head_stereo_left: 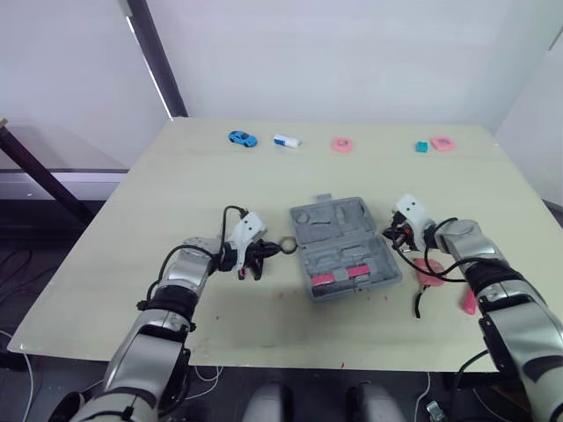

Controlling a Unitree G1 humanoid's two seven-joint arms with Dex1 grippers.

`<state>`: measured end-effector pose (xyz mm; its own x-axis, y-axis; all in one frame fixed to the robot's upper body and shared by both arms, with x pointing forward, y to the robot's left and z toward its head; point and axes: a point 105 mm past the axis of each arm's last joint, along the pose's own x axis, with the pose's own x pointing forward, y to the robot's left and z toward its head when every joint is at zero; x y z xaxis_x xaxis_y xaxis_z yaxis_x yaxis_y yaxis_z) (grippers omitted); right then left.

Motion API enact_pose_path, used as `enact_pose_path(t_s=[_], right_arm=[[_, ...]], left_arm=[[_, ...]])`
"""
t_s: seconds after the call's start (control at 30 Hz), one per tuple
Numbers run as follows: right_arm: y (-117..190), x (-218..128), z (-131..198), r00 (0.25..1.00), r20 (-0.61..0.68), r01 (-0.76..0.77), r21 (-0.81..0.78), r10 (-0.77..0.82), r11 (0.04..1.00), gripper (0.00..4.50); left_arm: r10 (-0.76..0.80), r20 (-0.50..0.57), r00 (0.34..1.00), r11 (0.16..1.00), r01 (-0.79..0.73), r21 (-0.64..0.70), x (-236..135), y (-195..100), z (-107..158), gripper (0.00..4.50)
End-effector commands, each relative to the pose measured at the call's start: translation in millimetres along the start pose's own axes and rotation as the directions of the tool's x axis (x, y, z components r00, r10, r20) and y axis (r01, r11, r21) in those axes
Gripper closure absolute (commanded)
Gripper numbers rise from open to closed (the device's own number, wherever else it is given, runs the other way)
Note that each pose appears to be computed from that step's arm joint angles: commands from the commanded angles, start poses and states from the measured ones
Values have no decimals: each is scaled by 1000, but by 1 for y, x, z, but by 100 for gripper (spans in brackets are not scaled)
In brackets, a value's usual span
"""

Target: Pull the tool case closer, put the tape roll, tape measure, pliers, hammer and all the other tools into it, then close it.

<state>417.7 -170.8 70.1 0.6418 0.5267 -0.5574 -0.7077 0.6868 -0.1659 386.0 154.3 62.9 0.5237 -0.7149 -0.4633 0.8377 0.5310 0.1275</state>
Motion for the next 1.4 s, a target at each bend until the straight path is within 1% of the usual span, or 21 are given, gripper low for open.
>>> enact_pose_path(t_s=[0.03, 0.33, 0.63, 0.77, 1.1, 1.2, 1.4], right_arm=[[1, 2, 12, 999, 45, -13, -25, 14, 1000, 450], [8, 6, 15, 996, 73, -48, -32, 51, 998, 450], [6, 5, 15, 996, 77, -39, -33, 41, 999, 450], [5, 5, 14, 996, 74, -37, -36, 40, 999, 450], [4, 5, 14, 997, 73, -26, -45, 29, 999, 450], [3, 5, 14, 997, 74, -21, -46, 24, 999, 450], [3, 5, 13, 997, 74, -16, -46, 19, 999, 450]], left_arm=[[-17, -19, 1000, 999, 18, 27, 8, -1, 3, 439], [-56, -23, 998, 998, 57, 34, 15, -7, 4, 439], [-89, -34, 995, 996, 90, 27, 17, -12, 3, 439], [-87, -20, 996, 996, 87, 6, 17, -11, 4, 439], [-60, -34, 998, 998, 60, 6, -3, 4, 4, 439], [-75, -33, 997, 997, 75, 8, -7, 3, 4, 439], [-145, -10, 989, 989, 145, -3, -6, -9, 10, 439]])
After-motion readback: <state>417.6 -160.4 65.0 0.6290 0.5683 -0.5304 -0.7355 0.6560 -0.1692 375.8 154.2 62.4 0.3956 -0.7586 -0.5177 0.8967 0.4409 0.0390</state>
